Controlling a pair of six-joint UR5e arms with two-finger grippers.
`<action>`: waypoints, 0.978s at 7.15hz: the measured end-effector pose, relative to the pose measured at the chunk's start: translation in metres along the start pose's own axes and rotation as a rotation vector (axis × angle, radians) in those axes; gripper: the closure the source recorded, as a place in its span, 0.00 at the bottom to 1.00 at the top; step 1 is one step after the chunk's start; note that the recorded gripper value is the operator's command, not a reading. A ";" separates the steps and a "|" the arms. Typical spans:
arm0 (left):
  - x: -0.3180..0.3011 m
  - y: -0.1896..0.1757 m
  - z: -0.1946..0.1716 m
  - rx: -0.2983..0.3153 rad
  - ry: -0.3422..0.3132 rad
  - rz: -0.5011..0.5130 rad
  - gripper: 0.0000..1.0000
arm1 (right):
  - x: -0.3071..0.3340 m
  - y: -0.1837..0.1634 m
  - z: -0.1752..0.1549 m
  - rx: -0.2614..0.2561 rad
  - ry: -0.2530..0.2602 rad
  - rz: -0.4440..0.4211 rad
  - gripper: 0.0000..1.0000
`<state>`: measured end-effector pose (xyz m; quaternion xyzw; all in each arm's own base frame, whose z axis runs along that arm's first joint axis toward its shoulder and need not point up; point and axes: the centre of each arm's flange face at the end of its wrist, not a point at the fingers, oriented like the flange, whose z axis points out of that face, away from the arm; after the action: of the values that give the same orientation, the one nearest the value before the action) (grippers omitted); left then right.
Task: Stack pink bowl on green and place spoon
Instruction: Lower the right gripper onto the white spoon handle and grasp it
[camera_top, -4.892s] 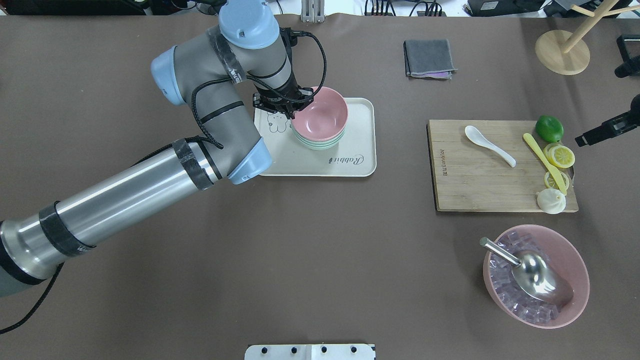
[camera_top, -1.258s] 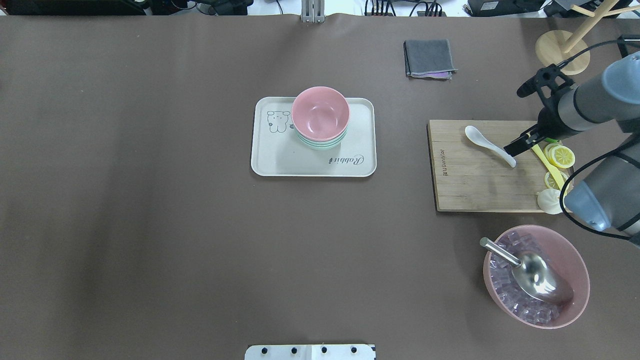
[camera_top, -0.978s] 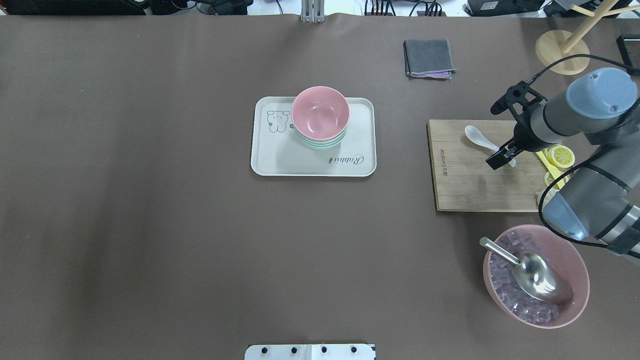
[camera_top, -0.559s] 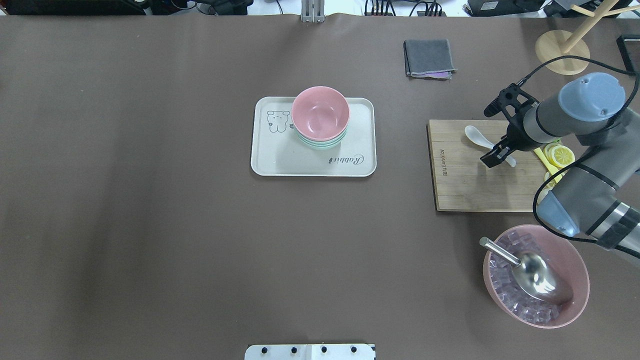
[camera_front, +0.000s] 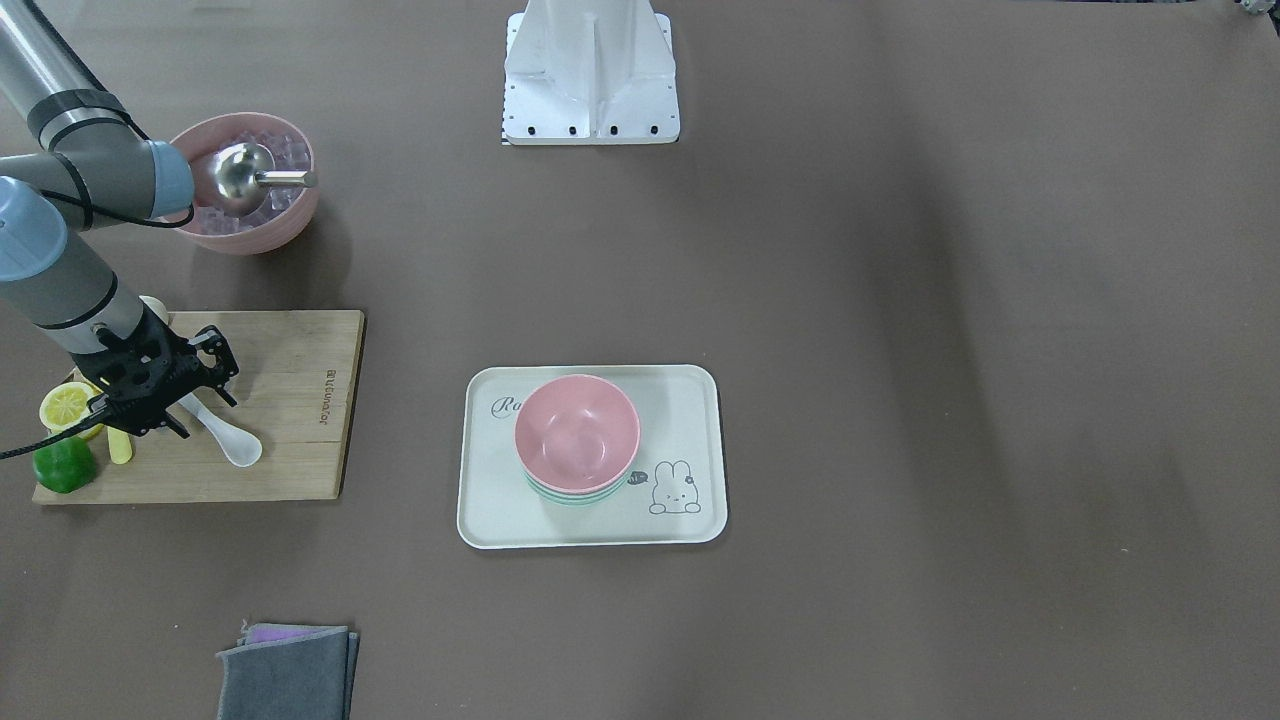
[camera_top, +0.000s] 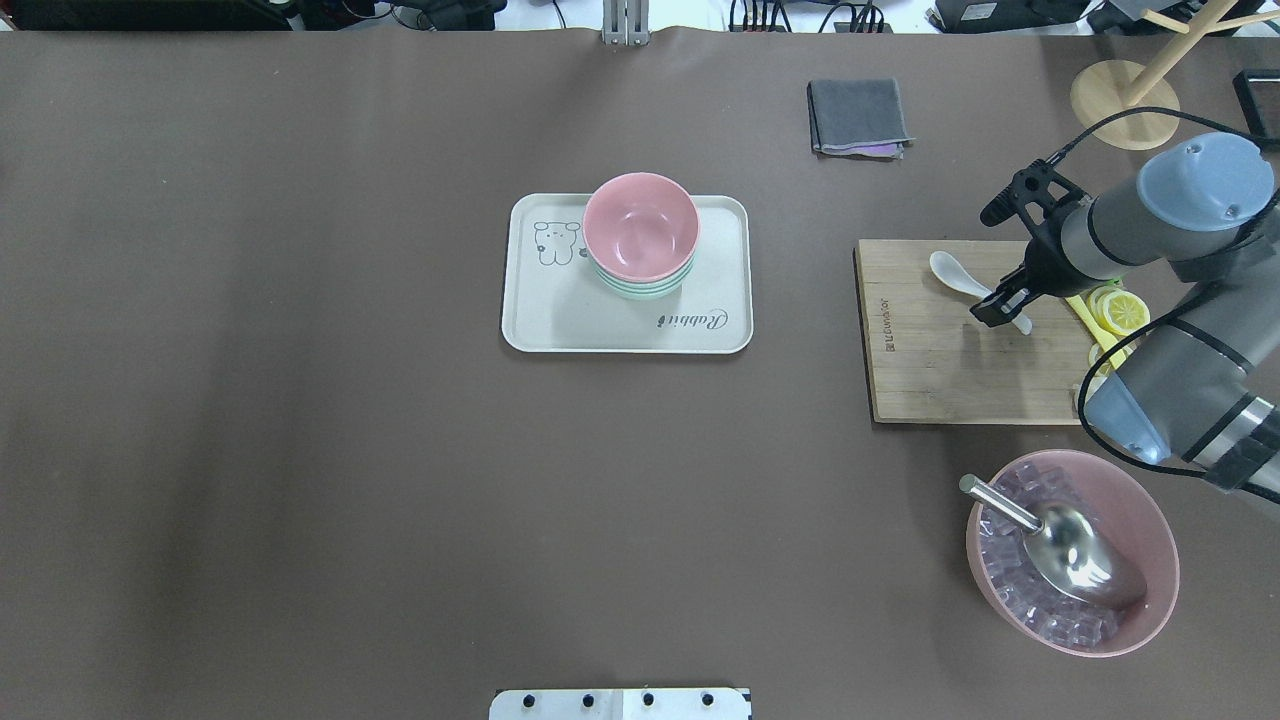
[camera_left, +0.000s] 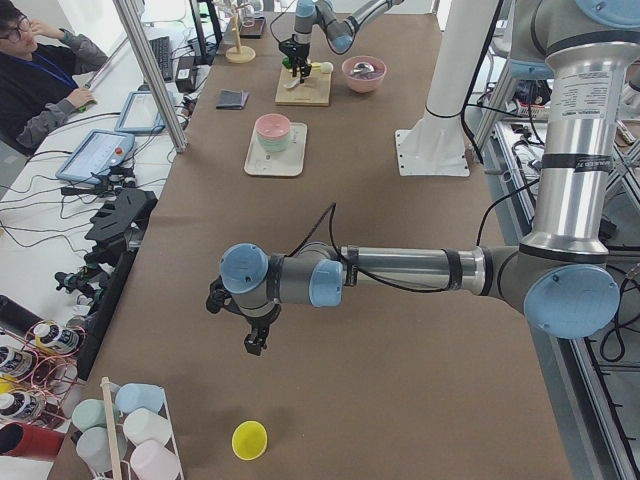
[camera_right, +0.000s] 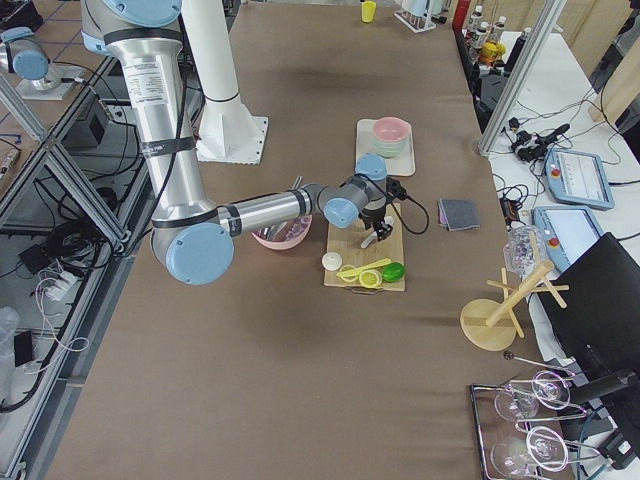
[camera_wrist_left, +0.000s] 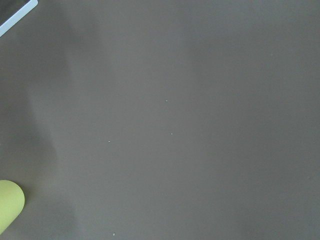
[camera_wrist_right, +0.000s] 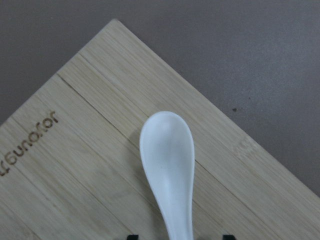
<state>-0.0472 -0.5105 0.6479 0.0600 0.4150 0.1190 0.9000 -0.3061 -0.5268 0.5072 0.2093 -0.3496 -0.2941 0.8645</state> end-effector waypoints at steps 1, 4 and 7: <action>0.000 0.000 0.000 0.001 0.000 0.001 0.02 | 0.001 0.001 0.000 -0.002 -0.001 0.001 0.44; 0.001 0.000 -0.001 0.002 0.000 0.002 0.02 | 0.002 0.004 0.000 -0.004 -0.002 0.004 0.55; 0.001 0.000 -0.001 0.002 0.000 0.002 0.02 | 0.003 0.005 0.002 -0.010 -0.002 0.007 0.67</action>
<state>-0.0471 -0.5101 0.6468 0.0612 0.4149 0.1195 0.8999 -0.3041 -0.5255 0.5126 0.2037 -0.3497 -0.2930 0.8662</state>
